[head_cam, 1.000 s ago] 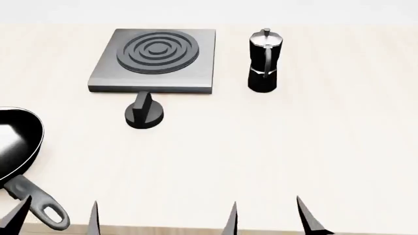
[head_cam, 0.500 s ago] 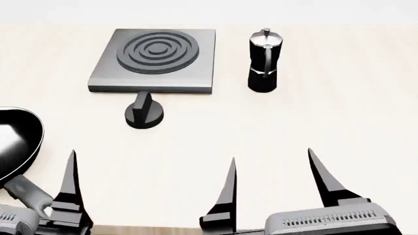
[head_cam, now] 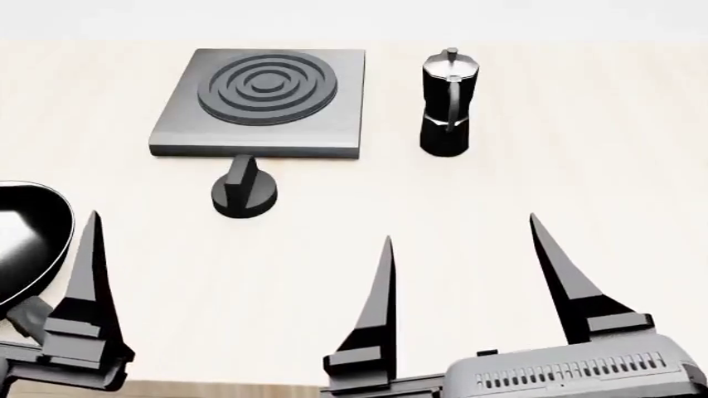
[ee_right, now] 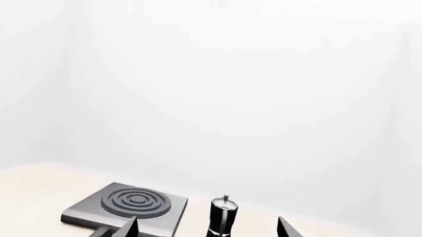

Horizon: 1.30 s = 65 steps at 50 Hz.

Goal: Turn on the stove.

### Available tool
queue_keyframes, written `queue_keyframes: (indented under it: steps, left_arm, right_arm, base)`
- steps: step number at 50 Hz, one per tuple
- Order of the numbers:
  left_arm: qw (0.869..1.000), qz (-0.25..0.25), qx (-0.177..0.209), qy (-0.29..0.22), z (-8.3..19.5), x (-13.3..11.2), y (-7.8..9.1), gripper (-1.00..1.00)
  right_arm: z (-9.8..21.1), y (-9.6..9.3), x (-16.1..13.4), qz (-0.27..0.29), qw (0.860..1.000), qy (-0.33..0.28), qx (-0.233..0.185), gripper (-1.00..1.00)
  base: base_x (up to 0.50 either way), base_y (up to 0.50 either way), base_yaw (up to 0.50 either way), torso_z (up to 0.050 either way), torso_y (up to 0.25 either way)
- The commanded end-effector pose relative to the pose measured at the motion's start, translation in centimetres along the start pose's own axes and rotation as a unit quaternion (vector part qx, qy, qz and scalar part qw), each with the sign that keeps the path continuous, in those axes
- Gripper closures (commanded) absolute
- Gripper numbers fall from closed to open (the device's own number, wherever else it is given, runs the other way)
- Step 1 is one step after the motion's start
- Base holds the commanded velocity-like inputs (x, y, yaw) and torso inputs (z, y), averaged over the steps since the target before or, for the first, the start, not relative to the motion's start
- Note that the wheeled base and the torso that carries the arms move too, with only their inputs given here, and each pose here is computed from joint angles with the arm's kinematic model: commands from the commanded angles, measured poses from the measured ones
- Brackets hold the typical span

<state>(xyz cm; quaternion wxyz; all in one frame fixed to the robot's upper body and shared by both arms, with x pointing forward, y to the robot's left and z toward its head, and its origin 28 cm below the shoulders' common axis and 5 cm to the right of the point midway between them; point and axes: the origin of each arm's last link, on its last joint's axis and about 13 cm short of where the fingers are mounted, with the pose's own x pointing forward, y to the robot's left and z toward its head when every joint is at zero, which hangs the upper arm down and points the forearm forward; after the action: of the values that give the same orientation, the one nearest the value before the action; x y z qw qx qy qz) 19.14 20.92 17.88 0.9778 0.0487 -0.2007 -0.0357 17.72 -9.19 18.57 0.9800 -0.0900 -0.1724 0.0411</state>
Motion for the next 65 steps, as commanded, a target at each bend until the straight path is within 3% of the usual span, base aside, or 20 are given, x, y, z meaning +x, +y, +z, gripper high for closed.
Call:
queue_keyframes:
  steps: [1, 10, 65]
  left_arm:
    - [1.000, -0.003, 0.002, -0.006, 0.70, -0.22, -0.06, -1.00]
    - [1.000, 0.007, 0.027, 0.002, 0.28, -0.09, -0.06, -1.00]
    - [0.999, 0.011, 0.039, 0.001, 0.30, -0.16, -0.04, -1.00]
  right_arm:
    - [0.60, 0.01, -0.27, -0.004, 1.000, -0.010, -0.006, -1.00]
    - [0.59, 0.07, -0.29, -0.003, 1.000, -0.009, -0.006, -1.00]
    - [0.64, 0.27, -0.26, 0.005, 1.000, -0.005, -0.015, -1.00]
  base:
    - [0.00, 0.04, 0.00, 0.000, 0.000]
    - [0.00, 0.07, 0.00, 0.000, 0.000]
    - [0.00, 0.08, 0.00, 0.000, 0.000]
